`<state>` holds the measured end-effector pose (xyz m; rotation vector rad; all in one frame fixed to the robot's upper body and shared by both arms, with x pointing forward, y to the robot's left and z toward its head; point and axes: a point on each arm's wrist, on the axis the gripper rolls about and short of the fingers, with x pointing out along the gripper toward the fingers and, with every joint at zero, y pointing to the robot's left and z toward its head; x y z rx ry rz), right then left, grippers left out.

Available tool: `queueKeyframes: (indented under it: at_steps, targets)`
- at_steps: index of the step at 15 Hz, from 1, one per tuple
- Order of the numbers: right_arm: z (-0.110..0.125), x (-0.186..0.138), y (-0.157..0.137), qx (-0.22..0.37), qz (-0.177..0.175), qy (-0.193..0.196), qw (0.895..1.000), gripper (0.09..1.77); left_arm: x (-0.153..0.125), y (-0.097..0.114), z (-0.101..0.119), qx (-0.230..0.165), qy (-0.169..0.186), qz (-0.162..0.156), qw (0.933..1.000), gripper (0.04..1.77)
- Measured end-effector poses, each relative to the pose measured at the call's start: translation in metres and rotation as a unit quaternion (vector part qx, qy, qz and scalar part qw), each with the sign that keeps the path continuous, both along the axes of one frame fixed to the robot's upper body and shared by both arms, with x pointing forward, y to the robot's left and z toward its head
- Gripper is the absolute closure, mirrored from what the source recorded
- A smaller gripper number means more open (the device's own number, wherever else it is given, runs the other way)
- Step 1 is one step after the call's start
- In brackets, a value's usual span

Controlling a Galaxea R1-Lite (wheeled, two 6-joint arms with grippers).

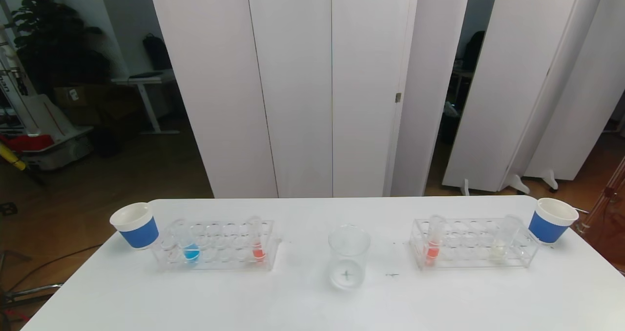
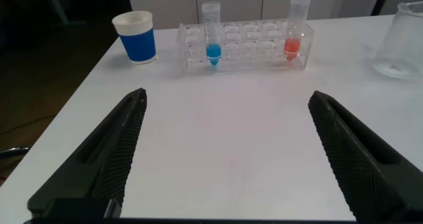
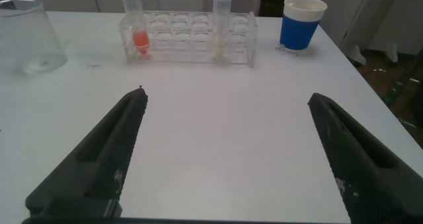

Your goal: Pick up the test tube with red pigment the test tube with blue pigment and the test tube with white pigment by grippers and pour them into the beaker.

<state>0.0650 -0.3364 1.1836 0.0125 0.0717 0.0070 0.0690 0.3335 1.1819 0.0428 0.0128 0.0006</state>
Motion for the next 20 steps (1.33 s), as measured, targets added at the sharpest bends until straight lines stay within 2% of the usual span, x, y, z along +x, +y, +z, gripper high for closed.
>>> queueKeyframes:
  at_steps: [13, 20]
  targets:
    - [0.001, 0.000, 0.000, 0.001, 0.000, -0.001, 1.000, 0.11, 0.000, 0.000, 0.000, 0.000, 0.000, 0.000, 1.0000, 0.06]
    - [0.022, -0.007, 0.000, 0.001, 0.003, -0.038, 0.999, 0.11, 0.000, 0.000, 0.000, 0.000, 0.000, 0.000, 1.0000, 0.06]
